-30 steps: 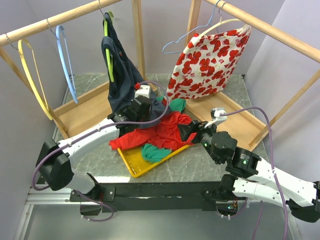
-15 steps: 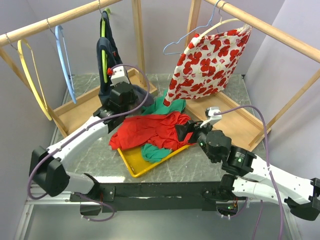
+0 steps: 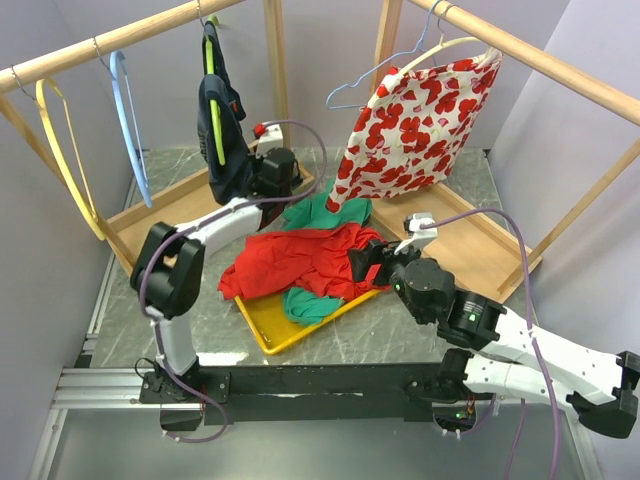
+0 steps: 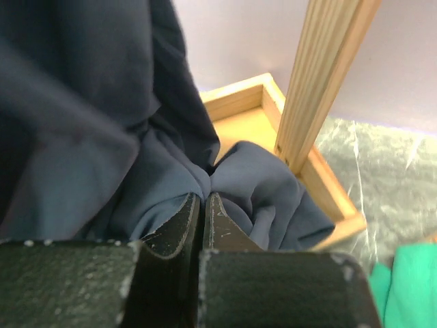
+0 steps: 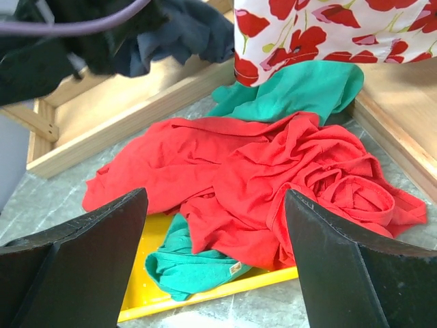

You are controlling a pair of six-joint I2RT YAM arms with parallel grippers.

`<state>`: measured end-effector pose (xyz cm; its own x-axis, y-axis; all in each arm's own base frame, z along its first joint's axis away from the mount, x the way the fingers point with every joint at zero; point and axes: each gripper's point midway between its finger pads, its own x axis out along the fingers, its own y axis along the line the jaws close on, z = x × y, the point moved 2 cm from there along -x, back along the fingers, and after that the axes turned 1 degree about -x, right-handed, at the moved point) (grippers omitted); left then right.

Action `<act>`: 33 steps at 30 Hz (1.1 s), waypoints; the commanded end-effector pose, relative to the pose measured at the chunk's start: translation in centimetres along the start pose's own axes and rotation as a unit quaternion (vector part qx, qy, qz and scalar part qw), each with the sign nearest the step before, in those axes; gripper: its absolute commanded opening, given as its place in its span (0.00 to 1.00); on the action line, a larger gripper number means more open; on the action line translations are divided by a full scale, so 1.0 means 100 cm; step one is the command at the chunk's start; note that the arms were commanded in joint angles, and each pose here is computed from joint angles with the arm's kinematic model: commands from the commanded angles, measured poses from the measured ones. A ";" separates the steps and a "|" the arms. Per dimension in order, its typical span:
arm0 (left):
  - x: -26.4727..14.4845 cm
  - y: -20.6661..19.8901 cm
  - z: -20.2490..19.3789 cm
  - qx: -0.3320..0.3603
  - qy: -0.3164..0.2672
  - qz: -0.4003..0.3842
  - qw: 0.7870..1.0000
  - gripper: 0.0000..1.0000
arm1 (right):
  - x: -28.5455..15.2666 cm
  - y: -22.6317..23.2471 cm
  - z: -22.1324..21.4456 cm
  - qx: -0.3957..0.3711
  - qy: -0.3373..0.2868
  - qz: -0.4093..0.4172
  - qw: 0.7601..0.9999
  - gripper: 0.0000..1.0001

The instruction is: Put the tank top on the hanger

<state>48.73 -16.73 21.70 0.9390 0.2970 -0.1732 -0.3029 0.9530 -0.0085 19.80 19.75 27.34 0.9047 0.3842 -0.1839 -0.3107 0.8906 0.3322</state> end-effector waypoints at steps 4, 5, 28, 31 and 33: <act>0.039 -0.025 0.004 0.024 0.019 -0.013 0.999 0.09 | 0.003 0.006 0.015 0.012 -0.011 -0.007 1.000 0.89; 0.040 -0.025 -0.007 0.033 0.037 -0.013 0.999 0.13 | 0.003 0.007 0.016 0.015 -0.010 -0.004 1.000 0.91; -0.088 -0.046 -0.054 -0.015 0.117 -0.219 0.968 0.99 | 0.020 0.002 -0.007 0.035 0.028 0.018 0.999 0.96; -0.113 -0.048 -0.056 -0.027 0.130 -0.240 0.962 0.99 | 0.020 -0.004 -0.012 0.043 0.039 0.015 0.998 0.97; -0.128 -0.047 -0.058 -0.036 0.140 -0.249 0.958 0.99 | 0.021 -0.008 -0.012 0.047 0.027 0.017 0.998 0.98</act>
<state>39.55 -24.19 16.44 0.8976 -0.1580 -0.4115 0.1176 0.9855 -0.1220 21.38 20.34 25.53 0.8741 0.4146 -0.2531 -0.3045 0.8736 0.3796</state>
